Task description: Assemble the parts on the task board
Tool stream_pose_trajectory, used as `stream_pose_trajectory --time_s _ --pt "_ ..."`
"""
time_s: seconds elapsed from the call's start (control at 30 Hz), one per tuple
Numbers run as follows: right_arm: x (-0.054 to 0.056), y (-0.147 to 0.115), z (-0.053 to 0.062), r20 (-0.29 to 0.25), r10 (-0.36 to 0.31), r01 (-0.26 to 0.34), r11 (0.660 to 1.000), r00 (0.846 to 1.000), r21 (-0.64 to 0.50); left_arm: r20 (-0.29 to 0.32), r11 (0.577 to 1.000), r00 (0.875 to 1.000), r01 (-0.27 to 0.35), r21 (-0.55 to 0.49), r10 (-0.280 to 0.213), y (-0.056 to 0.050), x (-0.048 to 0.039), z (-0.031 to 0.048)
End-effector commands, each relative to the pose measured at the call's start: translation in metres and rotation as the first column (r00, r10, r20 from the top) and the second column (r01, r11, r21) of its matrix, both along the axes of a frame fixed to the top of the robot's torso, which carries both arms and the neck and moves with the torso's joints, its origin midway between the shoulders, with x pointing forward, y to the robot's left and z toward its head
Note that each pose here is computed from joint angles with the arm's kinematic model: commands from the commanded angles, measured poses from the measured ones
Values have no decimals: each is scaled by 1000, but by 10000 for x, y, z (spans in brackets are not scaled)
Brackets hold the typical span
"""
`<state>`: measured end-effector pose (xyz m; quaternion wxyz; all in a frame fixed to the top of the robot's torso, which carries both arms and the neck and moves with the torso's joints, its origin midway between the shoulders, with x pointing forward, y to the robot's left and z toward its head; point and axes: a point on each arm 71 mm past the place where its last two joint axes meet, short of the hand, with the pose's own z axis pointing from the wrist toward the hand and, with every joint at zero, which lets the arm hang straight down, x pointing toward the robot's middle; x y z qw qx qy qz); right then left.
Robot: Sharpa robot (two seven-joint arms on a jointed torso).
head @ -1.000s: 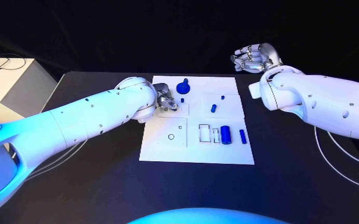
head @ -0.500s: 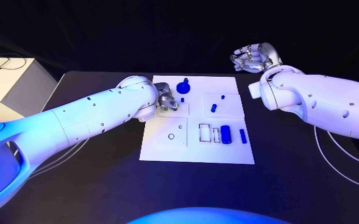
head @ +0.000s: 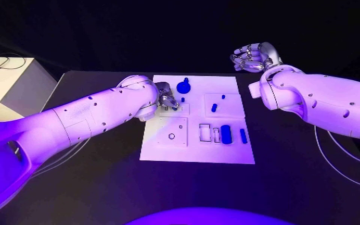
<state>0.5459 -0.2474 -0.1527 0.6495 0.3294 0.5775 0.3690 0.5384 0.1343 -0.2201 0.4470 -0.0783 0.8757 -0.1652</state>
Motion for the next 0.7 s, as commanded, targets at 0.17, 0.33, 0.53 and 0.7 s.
stream_pose_trajectory --time_s 0.17,0.33,0.53,0.7 --pt "-1 21 1 2 20 -20 1000 1000 -5 -66 999 997 32 23 -30 -52 -71 -138" --pt "-1 20 1 3 20 -20 1000 1000 -5 -68 999 997 32 24 -31 -54 -69 -139" --pt "-2 18 2 4 19 -19 1000 1000 -6 -68 999 997 32 24 -30 -57 -67 -141" --pt "-2 21 2 4 20 -20 1000 1000 -5 -67 999 997 30 25 -29 -61 -61 -143"
